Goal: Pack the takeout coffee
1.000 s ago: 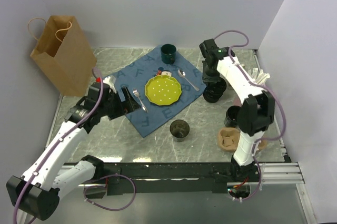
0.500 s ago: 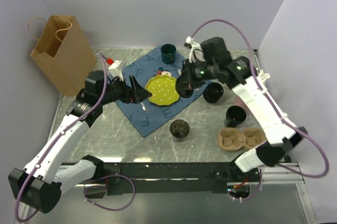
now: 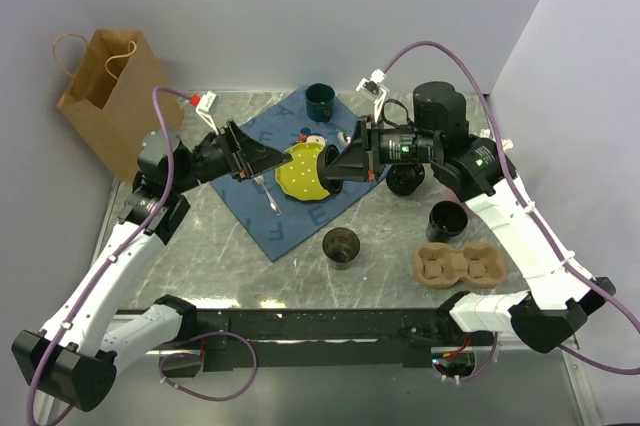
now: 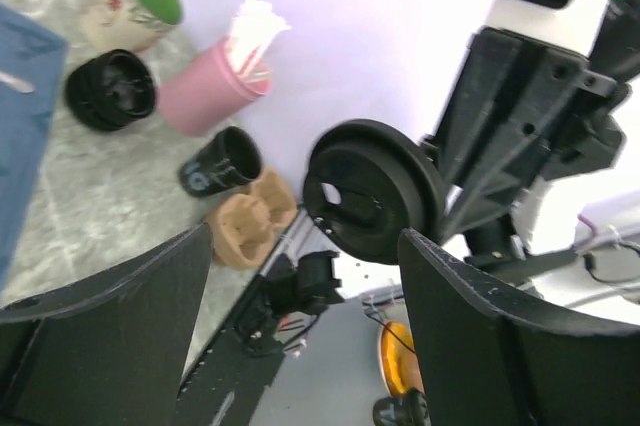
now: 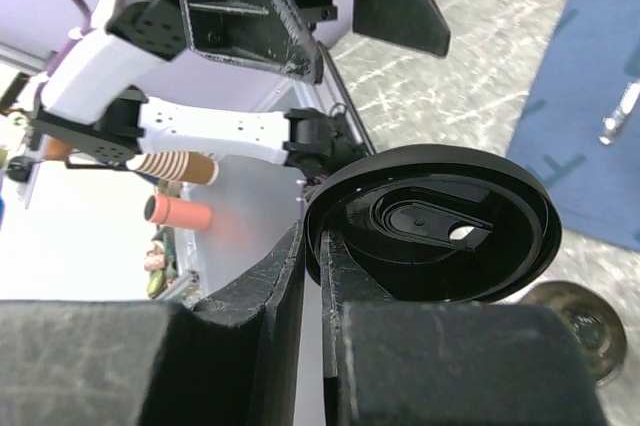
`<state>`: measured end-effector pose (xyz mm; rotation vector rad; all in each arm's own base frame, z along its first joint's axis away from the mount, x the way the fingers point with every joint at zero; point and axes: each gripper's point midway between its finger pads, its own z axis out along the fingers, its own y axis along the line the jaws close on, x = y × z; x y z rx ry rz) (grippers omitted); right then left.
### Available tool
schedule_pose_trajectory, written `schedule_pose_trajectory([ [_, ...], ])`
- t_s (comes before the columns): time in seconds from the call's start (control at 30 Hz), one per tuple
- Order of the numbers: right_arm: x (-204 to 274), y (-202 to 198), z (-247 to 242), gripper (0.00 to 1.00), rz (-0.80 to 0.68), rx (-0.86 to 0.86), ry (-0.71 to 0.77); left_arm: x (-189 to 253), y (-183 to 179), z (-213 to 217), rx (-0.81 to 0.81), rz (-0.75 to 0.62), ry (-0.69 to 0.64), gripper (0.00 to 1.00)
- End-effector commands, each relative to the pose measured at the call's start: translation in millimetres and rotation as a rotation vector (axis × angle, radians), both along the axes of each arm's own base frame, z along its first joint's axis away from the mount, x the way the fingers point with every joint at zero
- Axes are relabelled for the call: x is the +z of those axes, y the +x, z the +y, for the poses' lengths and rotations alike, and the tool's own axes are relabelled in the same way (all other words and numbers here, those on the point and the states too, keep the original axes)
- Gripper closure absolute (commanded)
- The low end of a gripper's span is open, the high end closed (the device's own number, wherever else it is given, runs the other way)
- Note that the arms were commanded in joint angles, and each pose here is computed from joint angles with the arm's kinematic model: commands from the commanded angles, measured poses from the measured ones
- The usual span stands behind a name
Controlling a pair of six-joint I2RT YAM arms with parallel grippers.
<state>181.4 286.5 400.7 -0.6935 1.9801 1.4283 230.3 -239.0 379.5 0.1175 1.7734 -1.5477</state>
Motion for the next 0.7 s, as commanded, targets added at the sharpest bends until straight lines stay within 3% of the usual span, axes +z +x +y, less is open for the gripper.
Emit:
schedule_pose_trajectory([
  [0.0,27.0,-2.0,4.3,0.88,-0.064,0.032,0.091,31.0,-18.8,-2.6,-0.081,-0.055,-0.082,0.2],
  [0.13,34.5,-6.8,6.2,0.88,-0.053,0.052,0.135,26.8,-16.9,-2.5,-0.072,-0.032,-0.081,0.23],
  [0.37,40.4,-18.0,4.4,0.88,-0.048,0.083,0.179,11.6,-17.4,3.4,-0.035,-0.113,-0.019,0.22],
  [0.67,55.5,-23.6,4.6,0.88,-0.061,0.098,0.246,9.2,-20.7,-5.1,-0.1,-0.017,-0.135,0.3],
])
